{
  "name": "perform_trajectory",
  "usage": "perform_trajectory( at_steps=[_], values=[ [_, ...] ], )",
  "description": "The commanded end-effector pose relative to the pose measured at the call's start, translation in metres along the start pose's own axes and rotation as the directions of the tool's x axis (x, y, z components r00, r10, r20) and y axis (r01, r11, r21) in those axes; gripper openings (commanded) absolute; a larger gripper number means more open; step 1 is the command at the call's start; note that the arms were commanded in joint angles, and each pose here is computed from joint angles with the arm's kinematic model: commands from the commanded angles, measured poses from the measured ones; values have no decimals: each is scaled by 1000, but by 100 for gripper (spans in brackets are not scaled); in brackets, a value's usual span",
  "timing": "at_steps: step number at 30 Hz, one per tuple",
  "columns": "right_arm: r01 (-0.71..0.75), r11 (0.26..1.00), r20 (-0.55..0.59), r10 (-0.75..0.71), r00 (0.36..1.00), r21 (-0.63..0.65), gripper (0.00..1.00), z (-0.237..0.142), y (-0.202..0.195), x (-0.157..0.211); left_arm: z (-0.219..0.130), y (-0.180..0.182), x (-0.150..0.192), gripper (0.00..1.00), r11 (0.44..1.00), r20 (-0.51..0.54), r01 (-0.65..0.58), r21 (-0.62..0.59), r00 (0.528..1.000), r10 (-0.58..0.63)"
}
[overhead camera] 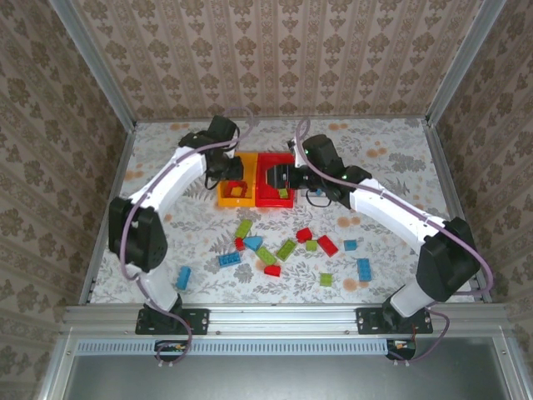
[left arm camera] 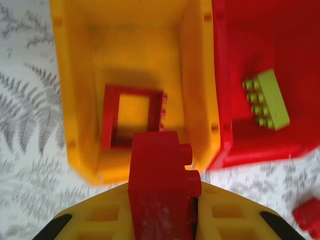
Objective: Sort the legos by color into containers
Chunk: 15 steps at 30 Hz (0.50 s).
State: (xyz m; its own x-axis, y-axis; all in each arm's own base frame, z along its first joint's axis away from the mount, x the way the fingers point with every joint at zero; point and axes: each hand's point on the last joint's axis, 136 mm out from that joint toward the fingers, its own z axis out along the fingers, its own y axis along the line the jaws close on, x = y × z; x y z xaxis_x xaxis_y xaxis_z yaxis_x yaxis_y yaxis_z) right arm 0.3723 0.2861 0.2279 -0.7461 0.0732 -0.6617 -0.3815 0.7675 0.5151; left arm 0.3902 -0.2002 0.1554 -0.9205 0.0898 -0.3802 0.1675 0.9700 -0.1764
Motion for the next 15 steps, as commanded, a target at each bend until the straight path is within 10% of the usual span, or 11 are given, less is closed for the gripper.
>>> perform_trajectory(
  at_steps=[1,15],
  values=[
    [-28,1000,73,28,997,-3,69,1,2,-31,27,9,-23,22,996,-16,89,11,996,-89],
    [-62,997,10,61,998,54,69,-3,-21,-9,81,-2,-53,36,982,-55,176,69,983,-173]
  ],
)
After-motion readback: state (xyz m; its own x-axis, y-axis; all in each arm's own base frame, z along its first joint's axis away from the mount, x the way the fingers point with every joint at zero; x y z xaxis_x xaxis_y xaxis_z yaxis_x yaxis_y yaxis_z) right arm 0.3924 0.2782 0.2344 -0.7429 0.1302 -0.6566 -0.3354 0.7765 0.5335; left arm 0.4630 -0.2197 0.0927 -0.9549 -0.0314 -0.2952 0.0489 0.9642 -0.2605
